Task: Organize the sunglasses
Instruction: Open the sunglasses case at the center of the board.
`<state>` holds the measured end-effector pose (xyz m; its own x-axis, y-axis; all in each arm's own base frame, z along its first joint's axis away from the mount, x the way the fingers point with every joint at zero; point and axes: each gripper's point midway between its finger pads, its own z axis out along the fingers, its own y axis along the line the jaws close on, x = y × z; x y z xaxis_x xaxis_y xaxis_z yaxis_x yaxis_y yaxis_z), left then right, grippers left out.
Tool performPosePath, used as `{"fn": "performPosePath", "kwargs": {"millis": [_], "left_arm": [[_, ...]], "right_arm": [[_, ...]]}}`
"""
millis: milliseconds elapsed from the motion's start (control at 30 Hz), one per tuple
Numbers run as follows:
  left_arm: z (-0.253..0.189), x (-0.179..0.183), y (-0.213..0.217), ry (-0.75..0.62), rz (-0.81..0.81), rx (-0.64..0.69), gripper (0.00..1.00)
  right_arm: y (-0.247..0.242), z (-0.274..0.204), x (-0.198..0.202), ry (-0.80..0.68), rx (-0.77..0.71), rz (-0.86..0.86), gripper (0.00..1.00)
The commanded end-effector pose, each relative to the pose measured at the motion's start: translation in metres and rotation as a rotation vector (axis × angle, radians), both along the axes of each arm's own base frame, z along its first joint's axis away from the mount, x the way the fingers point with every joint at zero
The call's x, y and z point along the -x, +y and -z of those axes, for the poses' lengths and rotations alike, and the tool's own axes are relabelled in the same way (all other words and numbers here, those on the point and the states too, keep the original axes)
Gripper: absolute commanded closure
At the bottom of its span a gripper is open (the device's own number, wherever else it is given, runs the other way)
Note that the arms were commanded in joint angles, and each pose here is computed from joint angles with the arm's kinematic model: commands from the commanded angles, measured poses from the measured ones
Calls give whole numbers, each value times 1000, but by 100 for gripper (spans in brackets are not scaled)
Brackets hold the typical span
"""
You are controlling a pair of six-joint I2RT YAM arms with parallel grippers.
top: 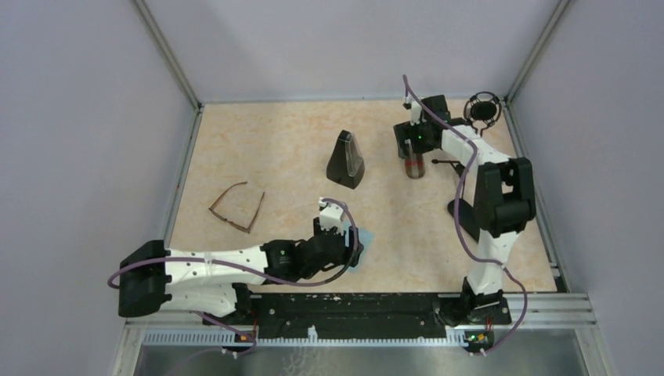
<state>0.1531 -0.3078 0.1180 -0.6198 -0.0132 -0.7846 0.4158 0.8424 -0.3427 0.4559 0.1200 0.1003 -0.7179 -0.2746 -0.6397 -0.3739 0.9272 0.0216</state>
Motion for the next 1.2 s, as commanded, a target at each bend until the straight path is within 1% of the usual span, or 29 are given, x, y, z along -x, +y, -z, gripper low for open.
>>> {"fn": "performPosePath", "kwargs": {"millis": [0, 200, 300, 467, 533, 667, 733, 833, 933, 1067, 1167], "left_arm": [[-7, 4, 10, -2, -34, 39, 25], [-11, 13, 11, 0, -14, 55, 25], [-13, 14, 10, -5, -11, 60, 25], [-12, 16, 8, -6, -5, 57, 25], [-11, 17, 6, -4, -3, 56, 25], [-11, 18, 5, -1, 0, 56, 25], [-12, 17, 3, -9, 4, 54, 25], [-16, 9, 4, -39, -31, 41, 23], [-20, -3, 11, -85, -102, 33, 19], [-42, -19, 2, -172, -143, 147, 12], [-63, -26, -7, -243, -106, 268, 9]], "right_arm": [[-2, 9, -33, 13, 65, 54, 11], [-13, 37, -48, 70, 151, 96, 10], [-17, 45, -47, 85, 172, 106, 13], [-16, 49, -41, 103, 165, 98, 25], [-14, 51, -38, 120, 160, 90, 32], [-11, 50, -27, 152, 140, 70, 55], [-6, 43, -17, 161, 111, 47, 64], [7, 22, 10, 152, 22, -29, 71], [30, -9, 51, 110, -121, -188, 75], [48, -33, 125, 69, -270, -385, 78], [58, -42, 171, 65, -373, -495, 83]]}}
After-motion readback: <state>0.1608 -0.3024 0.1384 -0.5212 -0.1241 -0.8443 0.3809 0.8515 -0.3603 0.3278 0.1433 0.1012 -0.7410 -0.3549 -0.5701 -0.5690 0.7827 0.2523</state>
